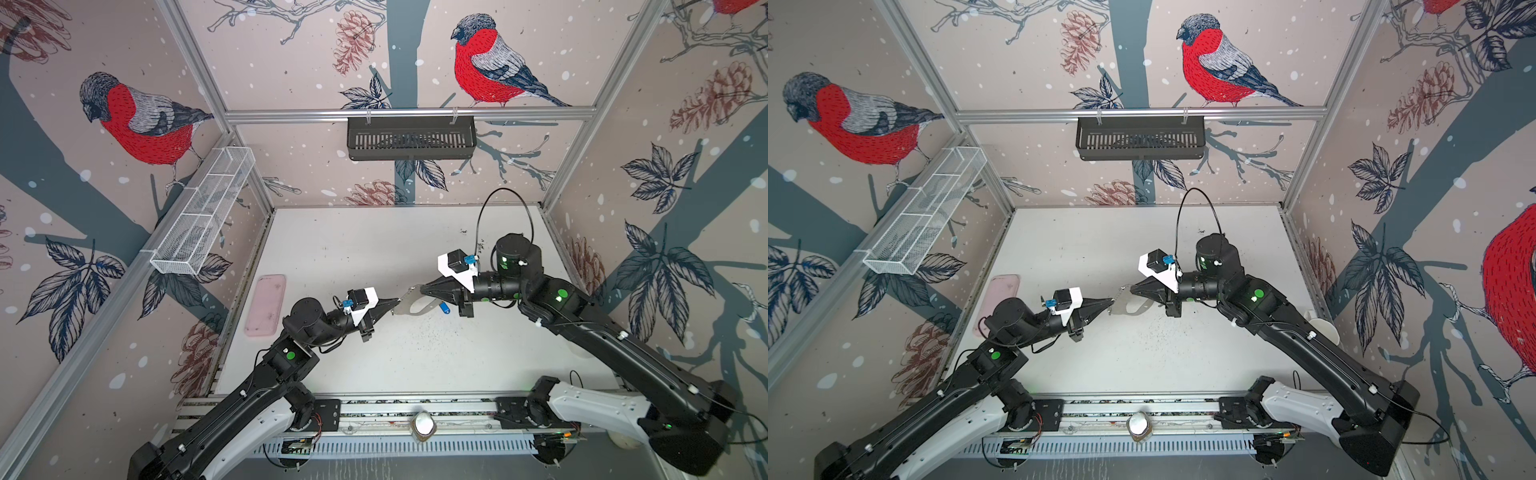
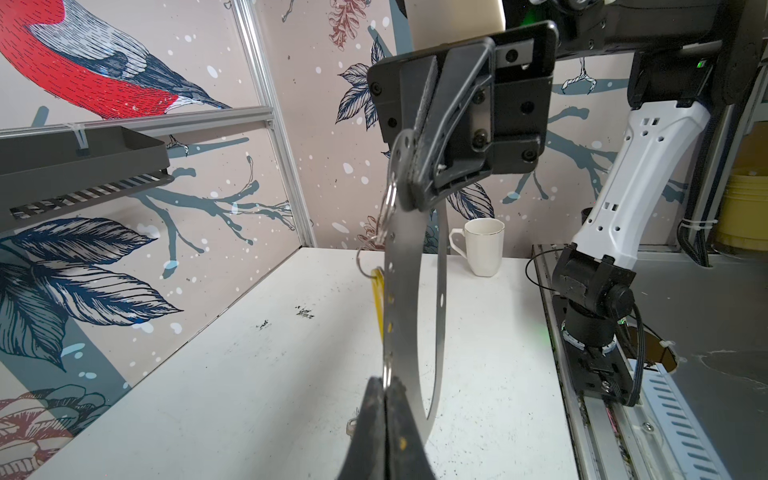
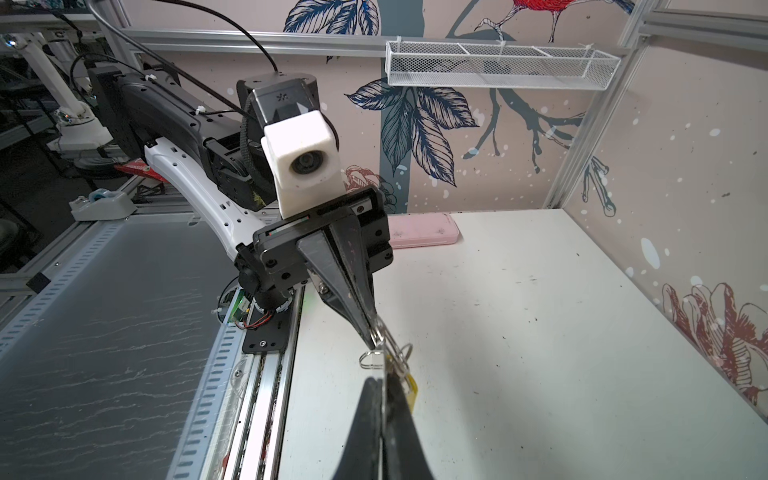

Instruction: Put the keys on the keyring

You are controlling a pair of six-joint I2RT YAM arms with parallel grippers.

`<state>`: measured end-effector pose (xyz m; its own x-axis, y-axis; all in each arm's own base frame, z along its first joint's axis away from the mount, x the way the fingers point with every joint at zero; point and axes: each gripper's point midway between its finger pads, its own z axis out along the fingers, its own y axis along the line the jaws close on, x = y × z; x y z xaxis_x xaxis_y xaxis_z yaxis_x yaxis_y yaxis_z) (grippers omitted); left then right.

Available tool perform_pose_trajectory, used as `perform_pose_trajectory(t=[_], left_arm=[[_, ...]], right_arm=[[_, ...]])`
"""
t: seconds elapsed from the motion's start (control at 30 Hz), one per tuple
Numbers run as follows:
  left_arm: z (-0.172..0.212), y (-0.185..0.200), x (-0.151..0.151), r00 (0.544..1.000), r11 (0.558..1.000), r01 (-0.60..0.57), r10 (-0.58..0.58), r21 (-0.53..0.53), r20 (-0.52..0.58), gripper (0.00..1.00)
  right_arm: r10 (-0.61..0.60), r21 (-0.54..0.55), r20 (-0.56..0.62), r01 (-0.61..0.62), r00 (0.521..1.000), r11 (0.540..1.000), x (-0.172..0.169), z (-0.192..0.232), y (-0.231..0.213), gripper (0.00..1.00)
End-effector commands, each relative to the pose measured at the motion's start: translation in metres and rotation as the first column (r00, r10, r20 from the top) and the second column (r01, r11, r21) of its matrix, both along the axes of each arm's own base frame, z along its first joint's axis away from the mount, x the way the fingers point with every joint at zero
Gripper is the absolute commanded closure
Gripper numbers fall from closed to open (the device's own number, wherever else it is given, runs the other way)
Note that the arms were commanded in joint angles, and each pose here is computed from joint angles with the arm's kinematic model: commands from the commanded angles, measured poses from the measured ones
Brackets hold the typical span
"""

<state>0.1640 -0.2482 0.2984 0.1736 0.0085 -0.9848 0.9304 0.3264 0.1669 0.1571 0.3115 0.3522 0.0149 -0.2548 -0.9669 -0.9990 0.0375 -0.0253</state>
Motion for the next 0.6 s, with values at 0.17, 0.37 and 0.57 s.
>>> perform_pose_trajectory(t=[0.17,0.37,0.57], left_arm=[[0.014,-0.002,-0.010,0.997,0.998,0.056,-0.055,-0.030,0.049,1.00],[0.013,-0.002,-0.012,0.997,0.998,0.061,-0.060,-0.029,0.052,1.00],[0.018,-0.001,-0.015,0.995,0.997,0.068,-0.066,-0.039,0.069,1.00]], right_arm=[[-0.052,-0.030,-0.095,0.049,0.994,0.998,0.020,-0.002,-0.001,1.00],[-0.073,-0.032,-0.164,0.069,0.984,0.997,0.031,-0.002,-0.005,1.00],[-0.094,-0.083,-0.226,0.077,0.970,0.994,0.039,-0.018,-0.002,1.00]])
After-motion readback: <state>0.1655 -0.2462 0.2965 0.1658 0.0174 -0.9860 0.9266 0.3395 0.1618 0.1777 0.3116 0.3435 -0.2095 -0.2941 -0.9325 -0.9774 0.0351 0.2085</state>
